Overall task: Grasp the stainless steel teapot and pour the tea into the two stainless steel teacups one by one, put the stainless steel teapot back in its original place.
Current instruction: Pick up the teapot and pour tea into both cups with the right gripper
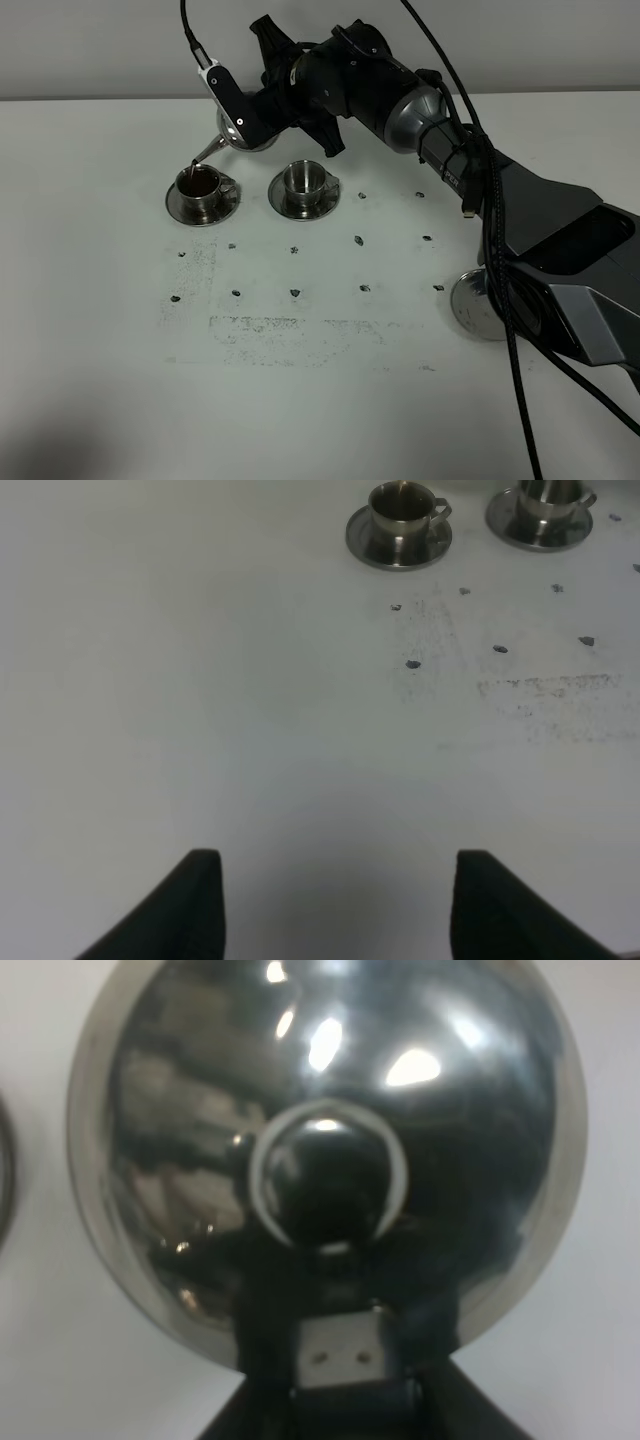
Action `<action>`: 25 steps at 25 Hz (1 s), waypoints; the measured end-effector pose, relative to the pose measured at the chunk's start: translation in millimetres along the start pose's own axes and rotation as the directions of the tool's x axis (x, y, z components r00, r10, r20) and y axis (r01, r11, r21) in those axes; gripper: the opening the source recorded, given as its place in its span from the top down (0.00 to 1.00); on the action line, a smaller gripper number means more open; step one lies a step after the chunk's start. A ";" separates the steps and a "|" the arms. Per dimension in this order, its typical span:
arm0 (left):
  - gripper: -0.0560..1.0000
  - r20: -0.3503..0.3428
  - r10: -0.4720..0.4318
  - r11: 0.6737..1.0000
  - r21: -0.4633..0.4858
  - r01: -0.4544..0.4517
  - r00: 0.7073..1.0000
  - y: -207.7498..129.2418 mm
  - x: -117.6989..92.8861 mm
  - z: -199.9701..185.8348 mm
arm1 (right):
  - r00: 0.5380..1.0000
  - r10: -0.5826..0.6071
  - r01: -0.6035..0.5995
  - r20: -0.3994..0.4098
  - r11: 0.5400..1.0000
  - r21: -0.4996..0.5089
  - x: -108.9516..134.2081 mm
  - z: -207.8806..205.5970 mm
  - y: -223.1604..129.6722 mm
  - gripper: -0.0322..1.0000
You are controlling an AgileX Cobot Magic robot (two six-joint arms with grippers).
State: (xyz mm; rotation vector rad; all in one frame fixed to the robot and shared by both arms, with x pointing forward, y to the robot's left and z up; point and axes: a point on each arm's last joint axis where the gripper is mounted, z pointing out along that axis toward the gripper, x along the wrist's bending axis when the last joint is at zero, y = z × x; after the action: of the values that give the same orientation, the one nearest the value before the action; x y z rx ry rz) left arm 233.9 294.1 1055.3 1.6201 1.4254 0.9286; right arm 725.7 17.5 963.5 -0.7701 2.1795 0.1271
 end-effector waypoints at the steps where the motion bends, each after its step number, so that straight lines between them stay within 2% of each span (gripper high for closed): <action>1: 0.48 0.000 0.000 1.000 0.000 0.000 1.000 0.0 0.0 0.0 | 1.000 0.007 -0.007 -0.003 1.000 0.000 0.6 0.2 -2.4 0.76; 11: 0.48 0.000 0.000 1.000 0.000 0.000 1.000 0.0 0.0 0.0 | 0.993 0.100 -0.102 -0.060 0.994 -0.033 6.4 0.2 -8.6 0.76; 15: 0.48 0.000 0.000 1.000 0.000 0.000 1.000 0.0 0.0 0.0 | 0.980 0.180 -0.183 -0.080 0.983 -0.029 -2.8 -17.1 -12.3 0.76; 22: 0.48 0.000 0.000 1.000 0.000 0.000 1.000 0.0 0.0 0.0 | 0.916 0.393 -0.397 -0.083 0.917 -0.043 -34.6 -76.4 -15.5 0.76; 25: 0.48 0.000 0.000 1.000 0.000 0.000 1.000 0.0 0.0 0.0 | 0.886 0.450 -0.457 -0.109 0.888 -0.050 -36.3 -96.2 -8.5 0.76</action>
State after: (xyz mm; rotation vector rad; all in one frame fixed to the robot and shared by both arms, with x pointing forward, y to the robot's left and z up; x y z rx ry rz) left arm 233.9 294.1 1055.3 1.6201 1.4254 0.9286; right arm 684.7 -3.7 1055.8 -0.2918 2.4238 0.4195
